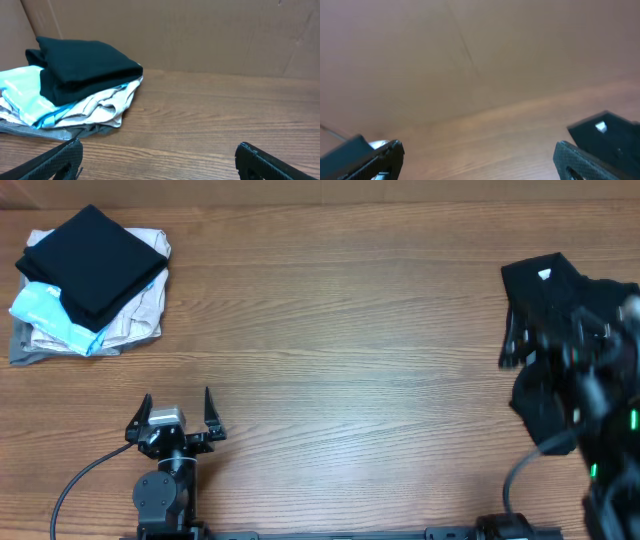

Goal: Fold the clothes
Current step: 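Grasp the black polo shirt's edge with the right gripper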

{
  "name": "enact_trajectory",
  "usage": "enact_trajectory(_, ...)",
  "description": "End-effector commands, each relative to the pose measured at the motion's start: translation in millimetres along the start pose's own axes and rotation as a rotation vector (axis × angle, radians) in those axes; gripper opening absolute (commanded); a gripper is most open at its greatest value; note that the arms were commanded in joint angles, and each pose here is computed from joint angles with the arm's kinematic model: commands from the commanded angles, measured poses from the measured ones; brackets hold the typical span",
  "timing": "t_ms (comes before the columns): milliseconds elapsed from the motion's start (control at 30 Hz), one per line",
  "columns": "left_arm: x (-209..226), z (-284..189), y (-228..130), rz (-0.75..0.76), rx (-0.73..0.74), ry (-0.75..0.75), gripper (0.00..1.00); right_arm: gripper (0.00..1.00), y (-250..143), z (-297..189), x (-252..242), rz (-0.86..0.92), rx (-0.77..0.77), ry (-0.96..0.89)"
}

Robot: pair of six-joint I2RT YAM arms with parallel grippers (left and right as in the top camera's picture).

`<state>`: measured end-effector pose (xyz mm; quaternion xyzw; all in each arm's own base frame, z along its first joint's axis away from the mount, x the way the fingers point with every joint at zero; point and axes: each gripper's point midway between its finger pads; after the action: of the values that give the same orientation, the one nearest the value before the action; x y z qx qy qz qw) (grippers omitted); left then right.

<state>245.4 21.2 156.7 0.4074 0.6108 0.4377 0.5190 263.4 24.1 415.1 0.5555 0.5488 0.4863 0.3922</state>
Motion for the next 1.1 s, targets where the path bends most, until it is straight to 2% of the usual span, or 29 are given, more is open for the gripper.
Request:
enact_trajectory(0, -3.3, -0.4, 0.0, 0.022, -0.004, -0.017, 1.0, 1.0, 13.3, 29.5, -8.6, -0.025, 0.093, -0.069)
enact_trajectory(100, -3.3, -0.4, 0.0, 0.022, -0.004, -0.017, 1.0, 1.0, -0.1, 59.8, -14.8, -0.119, 0.272, -0.094)
enact_trajectory(200, -3.3, -0.4, 0.0, 0.022, -0.004, -0.017, 1.0, 1.0, -19.4, 83.2, -25.7, -0.122, 0.431, -0.115)
enact_trajectory(300, -3.3, -0.4, 0.1, 0.022, -0.004, -0.017, 1.0, 1.0, -40.6, 104.6, -41.8, -0.189, 0.549, -0.127)
enact_trajectory(400, -3.3, -0.4, 0.0, 0.022, -0.004, -0.017, 1.0, 0.96, -62.6, 118.4, -65.1, -0.157, 0.638, -0.172)
enact_trajectory(433, -3.3, -0.4, 0.0, 0.022, -0.004, -0.017, 1.0, 0.92, -72.7, 120.7, -75.9, -0.126, 0.679, -0.198)
enact_trajectory(533, -3.3, -0.4, 0.0, 0.022, -0.004, -0.017, 1.0, 0.72, -99.5, 122.9, -103.8, -0.038, 0.786, -0.26)
enact_trajectory(733, -3.3, -0.4, 0.1, 0.022, -0.004, -0.017, 1.0, 0.32, -146.8, 140.9, -135.9, 0.087, 0.931, -0.263)
enact_trajectory(800, -3.3, -0.4, 0.0, 0.022, -0.004, -0.017, 1.0, 0.27, -162.5, 151.2, -142.4, 0.104, 0.971, -0.262)
enact_trajectory(1067, -3.3, -0.4, 0.1, 0.022, -0.004, -0.017, 1.0, 0.25, -231.3, 181.3, -159.0, 0.129, 1.151, -0.269)
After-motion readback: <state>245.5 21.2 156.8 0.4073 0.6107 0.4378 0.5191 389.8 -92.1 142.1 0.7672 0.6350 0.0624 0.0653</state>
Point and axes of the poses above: each gripper's point midway between its finger pads, its own z axis out along the fingers, its own x axis along the line the jaws close on, y = z × x, and after that the axes turned 14 degrees about -z, right-handed
